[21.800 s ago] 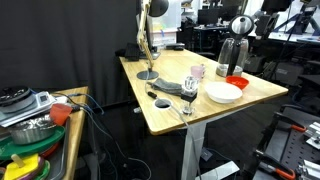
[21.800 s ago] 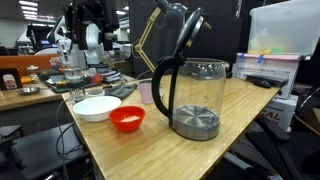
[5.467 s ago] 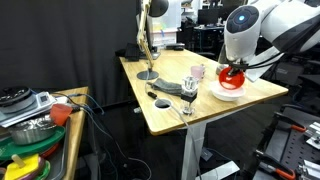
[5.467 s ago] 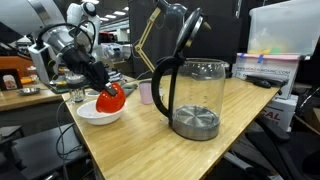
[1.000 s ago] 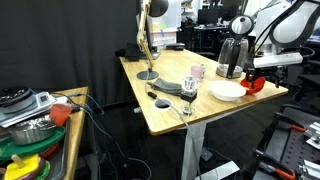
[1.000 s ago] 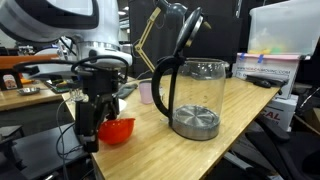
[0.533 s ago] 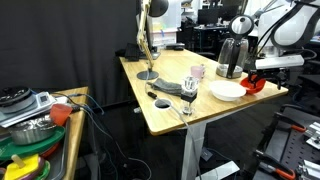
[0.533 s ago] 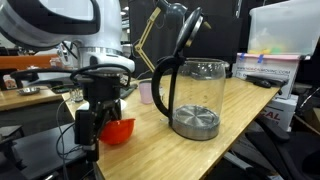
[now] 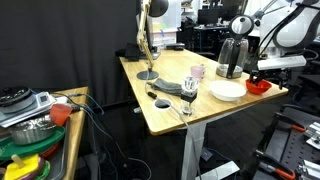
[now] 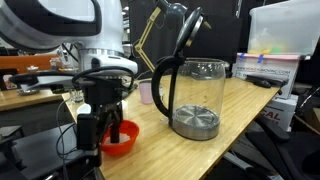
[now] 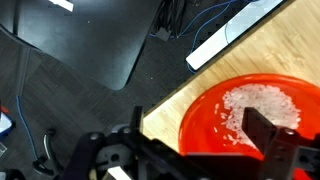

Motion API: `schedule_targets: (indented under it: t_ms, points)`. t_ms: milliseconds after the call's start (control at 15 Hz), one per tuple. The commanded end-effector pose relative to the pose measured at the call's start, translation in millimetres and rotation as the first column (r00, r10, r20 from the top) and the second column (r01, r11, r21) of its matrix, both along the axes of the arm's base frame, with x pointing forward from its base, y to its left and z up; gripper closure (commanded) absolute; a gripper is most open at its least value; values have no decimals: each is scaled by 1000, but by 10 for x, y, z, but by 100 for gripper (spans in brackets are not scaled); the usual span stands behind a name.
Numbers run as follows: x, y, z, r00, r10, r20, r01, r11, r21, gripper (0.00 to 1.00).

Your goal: Pour some rice from the orange bowl into the white bowl

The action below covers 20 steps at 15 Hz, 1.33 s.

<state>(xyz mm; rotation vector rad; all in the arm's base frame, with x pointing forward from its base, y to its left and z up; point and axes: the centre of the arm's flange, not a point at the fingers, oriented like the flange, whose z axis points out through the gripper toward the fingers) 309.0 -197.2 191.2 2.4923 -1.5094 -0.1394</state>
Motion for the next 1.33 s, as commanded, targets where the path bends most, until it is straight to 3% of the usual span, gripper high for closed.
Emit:
schedule_targets:
  t_ms: [0, 267, 667, 733, 800, 1267]
  points:
    - [-157, 115, 76, 999, 42, 22, -42, 999, -25, 0]
    - [-108, 179, 285, 993, 116, 27, -113, 988, -102, 0]
    - [-27, 244, 1022, 970, 237, 49, -214, 937, -276, 0]
    - [-20, 275, 1136, 966, 254, 39, -234, 932, -277, 0]
    - [210, 125, 955, 973, 221, 65, -197, 944, -266, 0]
    - [185, 170, 1073, 969, 240, 54, -215, 935, -283, 0]
